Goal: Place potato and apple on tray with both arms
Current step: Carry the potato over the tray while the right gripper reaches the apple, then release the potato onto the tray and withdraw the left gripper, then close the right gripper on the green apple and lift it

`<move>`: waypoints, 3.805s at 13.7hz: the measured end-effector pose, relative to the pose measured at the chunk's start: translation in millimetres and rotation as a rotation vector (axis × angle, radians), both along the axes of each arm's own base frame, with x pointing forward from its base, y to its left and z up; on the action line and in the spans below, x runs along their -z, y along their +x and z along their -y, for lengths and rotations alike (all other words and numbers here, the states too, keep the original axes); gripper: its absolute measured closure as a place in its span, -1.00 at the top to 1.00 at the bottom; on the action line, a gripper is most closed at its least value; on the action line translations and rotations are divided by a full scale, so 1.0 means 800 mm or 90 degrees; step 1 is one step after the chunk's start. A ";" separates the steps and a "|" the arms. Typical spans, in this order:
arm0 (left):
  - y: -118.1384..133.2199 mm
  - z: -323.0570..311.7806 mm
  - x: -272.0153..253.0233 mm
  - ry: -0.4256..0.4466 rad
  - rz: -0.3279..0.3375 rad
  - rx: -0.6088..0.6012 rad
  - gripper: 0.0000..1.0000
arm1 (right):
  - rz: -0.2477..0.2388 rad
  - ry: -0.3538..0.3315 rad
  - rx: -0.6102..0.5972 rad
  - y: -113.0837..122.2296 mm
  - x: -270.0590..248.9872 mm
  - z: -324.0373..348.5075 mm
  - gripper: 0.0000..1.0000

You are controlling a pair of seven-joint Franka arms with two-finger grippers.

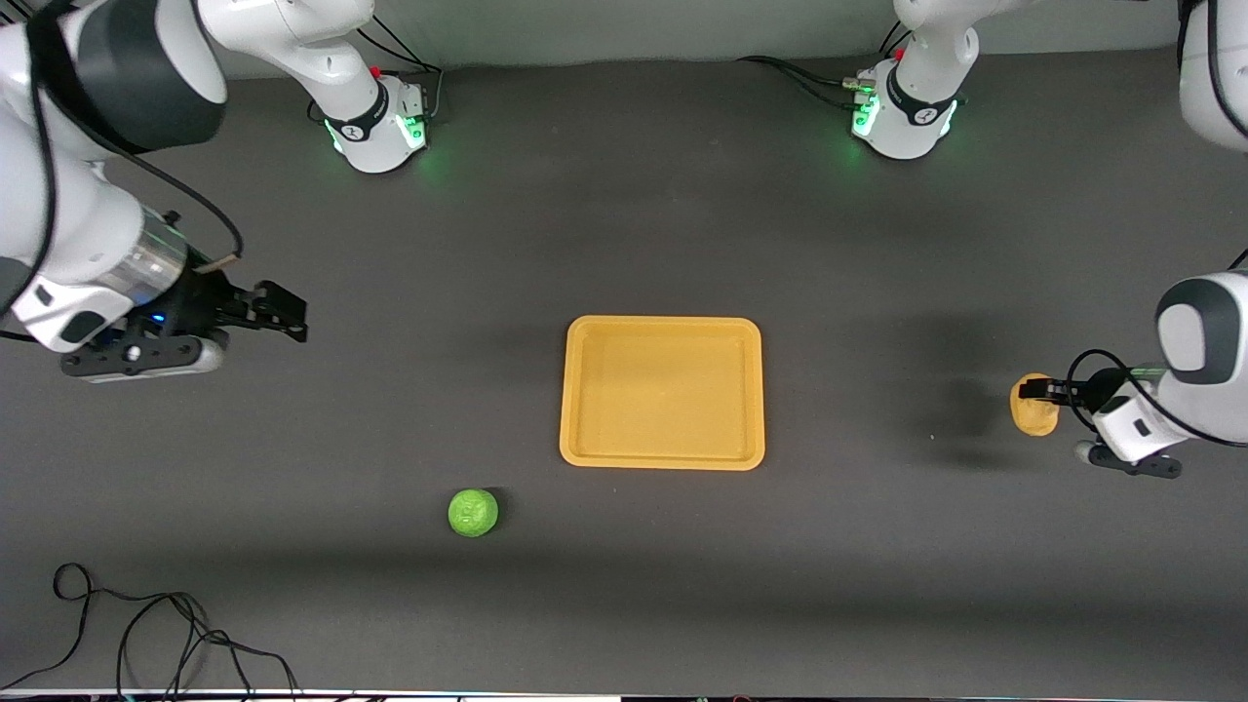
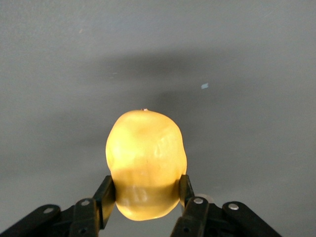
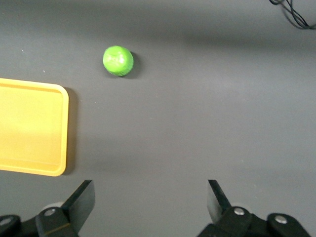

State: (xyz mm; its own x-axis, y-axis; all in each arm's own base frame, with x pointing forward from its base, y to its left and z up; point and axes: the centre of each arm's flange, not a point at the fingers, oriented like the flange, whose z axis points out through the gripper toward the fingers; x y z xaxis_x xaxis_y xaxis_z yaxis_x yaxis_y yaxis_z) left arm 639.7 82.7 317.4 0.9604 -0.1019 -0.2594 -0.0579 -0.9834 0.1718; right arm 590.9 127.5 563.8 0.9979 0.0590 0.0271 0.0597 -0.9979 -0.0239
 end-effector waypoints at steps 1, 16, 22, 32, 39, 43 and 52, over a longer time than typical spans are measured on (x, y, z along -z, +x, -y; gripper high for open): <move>0.006 0.029 -0.017 0.011 0.001 -0.027 0.15 | 0.007 0.002 -0.001 0.005 -0.001 -0.016 1.00; -0.047 0.555 0.068 0.036 0.044 -0.157 0.15 | -0.010 -0.011 -0.017 0.106 0.170 -0.131 1.00; -0.064 0.569 0.103 0.054 0.020 -0.141 0.30 | 0.026 -0.007 -0.009 0.148 0.312 -0.134 1.00; 0.012 0.330 -0.108 0.040 0.025 -0.157 1.00 | 0.076 0.003 -0.002 0.160 0.477 -0.139 0.81; 0.006 0.209 -0.250 0.042 0.070 -0.080 1.00 | 0.082 0.006 -0.001 0.172 0.420 -0.144 0.46; -0.009 0.168 -0.295 0.039 0.093 -0.045 1.00 | 0.067 0.006 0.000 0.161 0.252 -0.140 0.46; -0.054 0.160 -0.354 0.109 0.192 0.044 1.00 | 0.017 0.013 0.050 0.039 0.080 -0.262 0.46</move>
State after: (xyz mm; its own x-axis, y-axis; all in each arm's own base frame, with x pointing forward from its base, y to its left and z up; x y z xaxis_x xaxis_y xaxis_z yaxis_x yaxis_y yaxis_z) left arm 596.4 -45.3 600.3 0.9887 -0.1489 0.0153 -0.1484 -0.9885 -0.0304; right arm 622.1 336.8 499.7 0.9983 -0.0196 0.0543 -0.0172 -0.9989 -0.0439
